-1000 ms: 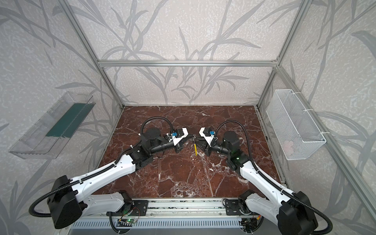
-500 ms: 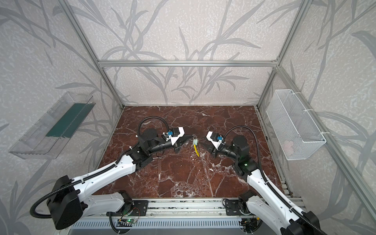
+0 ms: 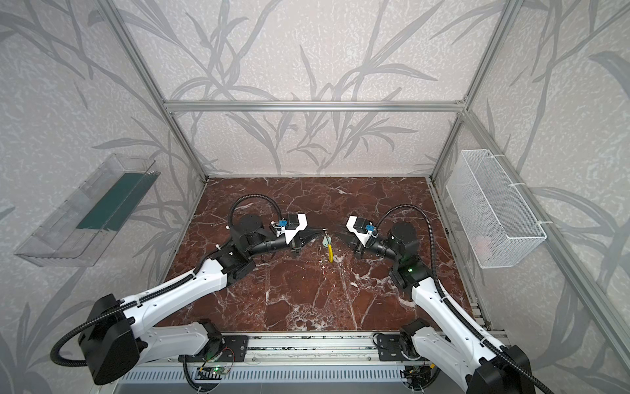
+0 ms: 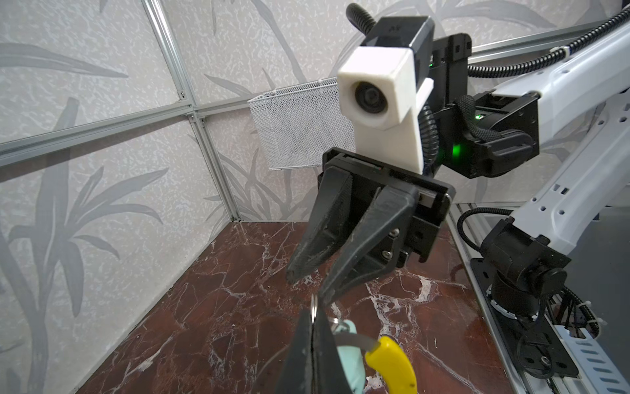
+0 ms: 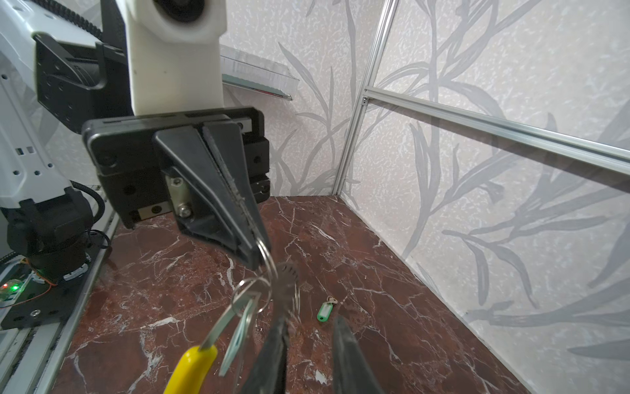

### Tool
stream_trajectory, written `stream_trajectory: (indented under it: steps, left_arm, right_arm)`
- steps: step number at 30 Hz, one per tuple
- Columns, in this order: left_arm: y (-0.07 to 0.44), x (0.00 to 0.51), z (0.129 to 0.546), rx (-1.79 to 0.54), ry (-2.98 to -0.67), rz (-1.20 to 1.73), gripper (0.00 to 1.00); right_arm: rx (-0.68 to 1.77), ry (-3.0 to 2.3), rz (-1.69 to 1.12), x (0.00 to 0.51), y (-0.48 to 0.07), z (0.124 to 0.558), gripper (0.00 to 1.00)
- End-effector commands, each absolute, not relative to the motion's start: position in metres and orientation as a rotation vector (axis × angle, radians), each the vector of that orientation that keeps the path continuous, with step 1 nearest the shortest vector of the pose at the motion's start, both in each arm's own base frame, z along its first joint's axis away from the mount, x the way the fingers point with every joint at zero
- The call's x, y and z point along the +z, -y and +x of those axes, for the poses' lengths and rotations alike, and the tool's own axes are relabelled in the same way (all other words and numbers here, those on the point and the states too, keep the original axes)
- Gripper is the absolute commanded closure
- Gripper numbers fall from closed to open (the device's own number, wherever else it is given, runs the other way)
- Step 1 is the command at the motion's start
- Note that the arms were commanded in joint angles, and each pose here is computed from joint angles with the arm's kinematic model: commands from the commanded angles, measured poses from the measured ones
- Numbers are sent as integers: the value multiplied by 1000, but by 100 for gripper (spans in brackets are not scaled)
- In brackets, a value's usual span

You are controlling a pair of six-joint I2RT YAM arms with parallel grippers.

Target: Put the keys on the keyring

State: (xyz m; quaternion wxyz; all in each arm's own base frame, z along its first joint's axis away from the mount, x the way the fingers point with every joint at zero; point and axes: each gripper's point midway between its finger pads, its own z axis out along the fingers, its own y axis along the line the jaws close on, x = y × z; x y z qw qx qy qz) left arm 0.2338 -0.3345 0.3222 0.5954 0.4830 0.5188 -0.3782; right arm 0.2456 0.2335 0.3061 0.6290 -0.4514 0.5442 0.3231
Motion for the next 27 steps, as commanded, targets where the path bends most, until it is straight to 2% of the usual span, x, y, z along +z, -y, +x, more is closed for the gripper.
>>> stream_trajectory:
  steps: [1, 12, 15, 22, 26, 27]
  left_arm:
    - [335, 338, 230, -897, -1150, 1125, 100]
    - [337, 339, 228, -907, -1146, 1143, 100]
    - [337, 336, 228, -911, -1150, 1150, 100]
    - [337, 334, 225, -910, -1155, 1176, 100]
    - [334, 325, 229, -839, -1190, 1220, 99]
    - [332, 323, 231, -804, -1200, 1236, 93]
  right_arm:
    - [780, -1133, -1076, 333, -242, 235, 77]
    - [824, -1117, -1126, 328, -252, 227, 79]
    - [828, -1113, -1131, 328, -253, 227, 82]
    - [831, -1120, -1141, 325, -254, 226, 100]
    - [831, -1158, -1148, 322, -252, 224, 100]
    - [829, -1183, -1154, 320, -251, 224, 100]
